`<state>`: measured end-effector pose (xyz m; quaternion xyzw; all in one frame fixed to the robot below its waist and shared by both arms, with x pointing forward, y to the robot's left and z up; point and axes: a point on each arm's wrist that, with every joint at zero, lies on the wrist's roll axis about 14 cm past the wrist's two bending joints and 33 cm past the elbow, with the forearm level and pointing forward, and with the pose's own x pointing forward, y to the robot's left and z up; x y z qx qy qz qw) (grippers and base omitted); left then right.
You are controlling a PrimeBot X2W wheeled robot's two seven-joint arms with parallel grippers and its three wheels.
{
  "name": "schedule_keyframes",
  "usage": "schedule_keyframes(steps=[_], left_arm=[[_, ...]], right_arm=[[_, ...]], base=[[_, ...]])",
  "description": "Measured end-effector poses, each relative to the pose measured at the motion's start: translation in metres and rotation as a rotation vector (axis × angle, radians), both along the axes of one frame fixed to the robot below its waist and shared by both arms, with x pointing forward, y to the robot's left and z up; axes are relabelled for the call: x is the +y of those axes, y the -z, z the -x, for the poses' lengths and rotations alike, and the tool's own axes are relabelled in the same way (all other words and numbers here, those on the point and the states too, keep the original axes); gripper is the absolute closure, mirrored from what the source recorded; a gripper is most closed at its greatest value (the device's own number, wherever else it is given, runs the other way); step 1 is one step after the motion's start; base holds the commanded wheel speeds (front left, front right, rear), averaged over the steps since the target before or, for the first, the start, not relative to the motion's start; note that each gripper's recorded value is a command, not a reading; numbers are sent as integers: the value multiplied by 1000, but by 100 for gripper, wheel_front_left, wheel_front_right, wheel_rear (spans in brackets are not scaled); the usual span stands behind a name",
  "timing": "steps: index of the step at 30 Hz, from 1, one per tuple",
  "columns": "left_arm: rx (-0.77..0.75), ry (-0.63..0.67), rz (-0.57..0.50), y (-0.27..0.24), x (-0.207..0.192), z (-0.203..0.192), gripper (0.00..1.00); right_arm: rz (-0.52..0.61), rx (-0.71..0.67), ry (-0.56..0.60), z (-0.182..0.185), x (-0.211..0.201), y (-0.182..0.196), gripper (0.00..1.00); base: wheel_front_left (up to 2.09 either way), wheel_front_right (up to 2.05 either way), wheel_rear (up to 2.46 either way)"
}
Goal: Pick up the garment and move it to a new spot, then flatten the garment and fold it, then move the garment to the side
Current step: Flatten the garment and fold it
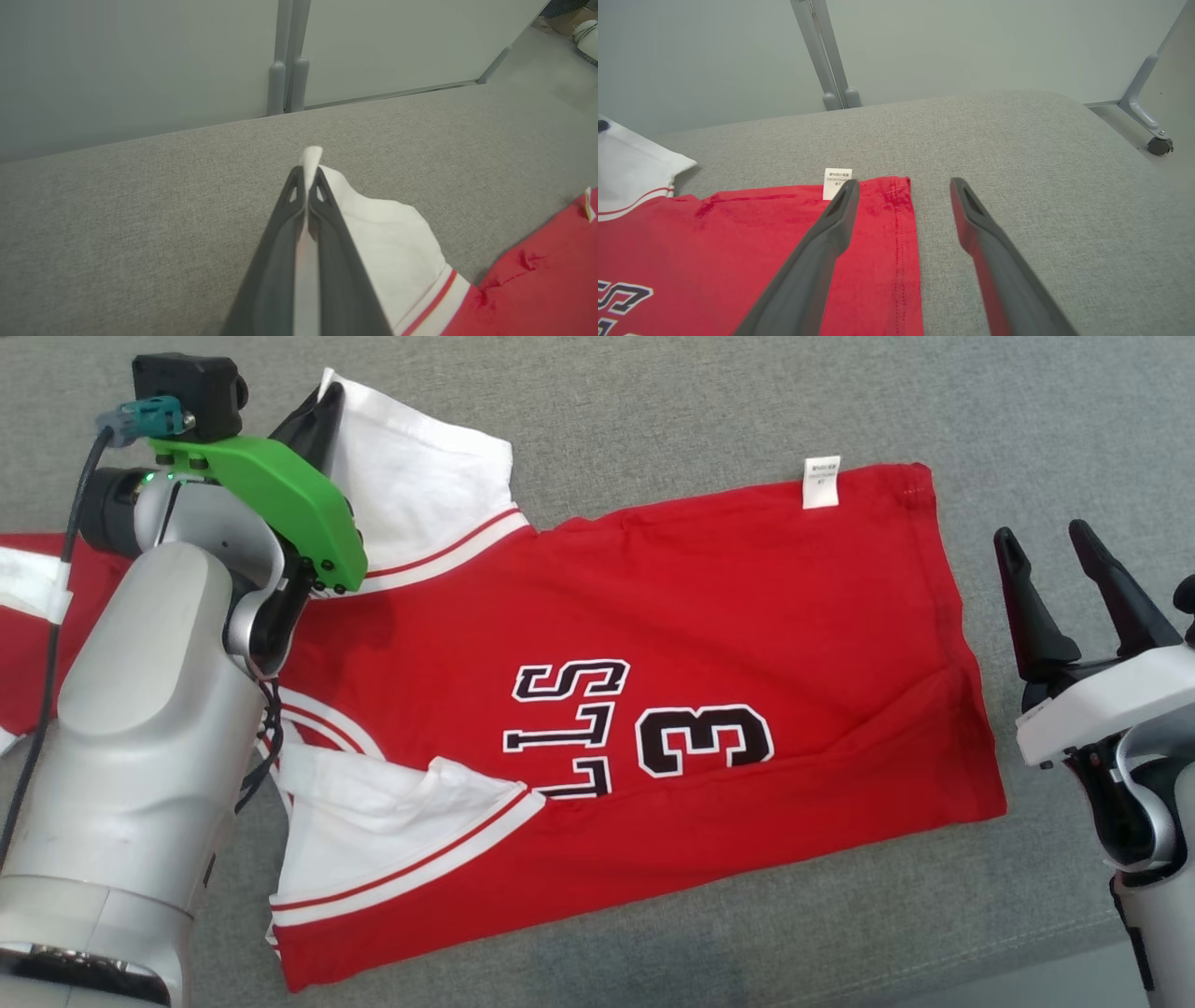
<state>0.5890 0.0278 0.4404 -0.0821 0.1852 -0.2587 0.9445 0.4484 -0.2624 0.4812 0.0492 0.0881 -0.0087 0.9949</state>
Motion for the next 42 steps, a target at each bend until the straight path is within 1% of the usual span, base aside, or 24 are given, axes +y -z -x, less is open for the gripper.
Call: schedule_keyframes(steps=[2,5,10,17,19,21,26,32,33,34,35,36,37,38,42], left_arm=[[-11,3,15,-6,0,4,100],[-53,4,65,-22,4,16,100],[-114,1,142,-43,11,44,100],[-141,-56,188,-52,26,80,100],[-140,-65,194,-53,28,86,100],[-138,-69,198,-53,30,92,100],[-127,-80,195,-51,33,95,100],[-115,-95,189,-47,38,95,100],[-114,-96,189,-46,39,95,100],[-113,-98,188,-45,39,95,100],[-111,-99,187,-45,40,95,100],[-111,-99,187,-44,39,95,100],[-110,-99,187,-44,40,94,100],[-109,-98,186,-44,39,94,100],[-108,-96,183,-43,40,94,100]], right_arm=[[13,11,-4,-2,-2,0,0],[43,41,-24,-9,-4,2,0],[59,99,-58,-24,-3,10,0],[80,187,-89,-50,1,27,0],[83,221,-100,-57,3,34,0],[62,257,-105,-63,7,42,0],[67,355,-105,-73,4,65,0],[60,407,-131,-82,15,80,0],[63,418,-135,-82,16,82,2],[64,431,-136,-82,15,85,20],[66,441,-136,-82,15,87,40],[70,449,-136,-82,14,89,53],[73,455,-138,-82,14,90,53],[73,461,-140,-83,15,91,61],[90,480,-152,-83,16,94,76]], base=[[0,0,0],[0,0,0],[0,0,0],[0,0,0],[0,0,0],[0,0,0],[0,0,0],[0,0,0],[0,0,0],[0,0,0],[0,0,0],[0,0,0],[0,0,0],[0,0,0],[0,0,0]])
